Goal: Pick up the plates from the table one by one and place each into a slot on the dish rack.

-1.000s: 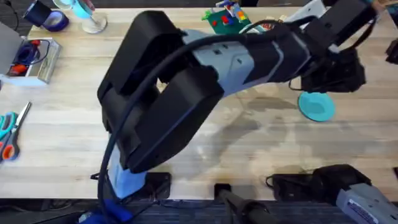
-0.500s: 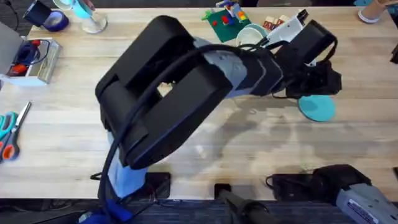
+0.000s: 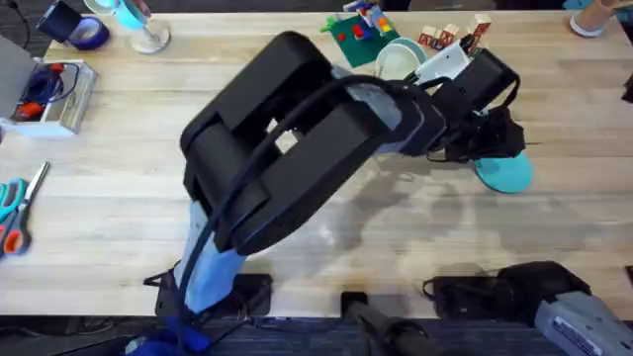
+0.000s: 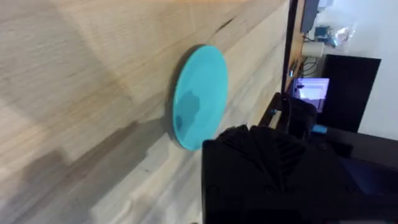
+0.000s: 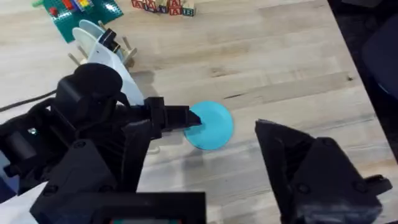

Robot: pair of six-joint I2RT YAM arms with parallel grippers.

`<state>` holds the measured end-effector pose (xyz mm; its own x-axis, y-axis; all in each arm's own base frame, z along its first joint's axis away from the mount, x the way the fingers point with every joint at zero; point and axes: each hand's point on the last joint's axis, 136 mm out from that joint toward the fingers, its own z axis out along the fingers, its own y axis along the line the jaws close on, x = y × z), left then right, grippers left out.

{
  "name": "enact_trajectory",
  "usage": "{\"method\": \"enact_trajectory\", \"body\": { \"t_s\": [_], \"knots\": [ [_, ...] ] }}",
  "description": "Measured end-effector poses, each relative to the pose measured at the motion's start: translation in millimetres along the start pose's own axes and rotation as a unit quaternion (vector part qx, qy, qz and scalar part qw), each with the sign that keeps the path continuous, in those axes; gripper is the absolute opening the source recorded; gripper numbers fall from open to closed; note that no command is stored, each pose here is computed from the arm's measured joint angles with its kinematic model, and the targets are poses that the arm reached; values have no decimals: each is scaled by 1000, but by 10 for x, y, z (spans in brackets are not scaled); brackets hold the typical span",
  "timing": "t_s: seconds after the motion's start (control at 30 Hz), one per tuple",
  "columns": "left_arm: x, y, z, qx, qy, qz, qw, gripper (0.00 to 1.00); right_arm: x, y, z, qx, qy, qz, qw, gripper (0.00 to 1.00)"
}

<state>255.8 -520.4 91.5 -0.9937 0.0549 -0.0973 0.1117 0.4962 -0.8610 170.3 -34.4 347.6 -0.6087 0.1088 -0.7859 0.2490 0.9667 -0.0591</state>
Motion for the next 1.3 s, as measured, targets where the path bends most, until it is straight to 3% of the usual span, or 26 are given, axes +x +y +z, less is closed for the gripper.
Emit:
{"method": "enact_trajectory", "body": {
  "t_s": [0.43, 0.8, 1.3],
  "knots": [
    [-86, 26, 102, 13, -21, 11, 1000, 41, -1, -9, -1, 3, -1, -1, 1000, 996],
    [-46, 224, 106, -34, -19, 12, 999, 40, 0, -11, 1, 3, 0, -11, 1000, 996],
    [-53, 335, 184, -50, -22, 27, 998, 41, -4, -10, 0, 3, -1, -11, 1000, 995]
  ]
}}
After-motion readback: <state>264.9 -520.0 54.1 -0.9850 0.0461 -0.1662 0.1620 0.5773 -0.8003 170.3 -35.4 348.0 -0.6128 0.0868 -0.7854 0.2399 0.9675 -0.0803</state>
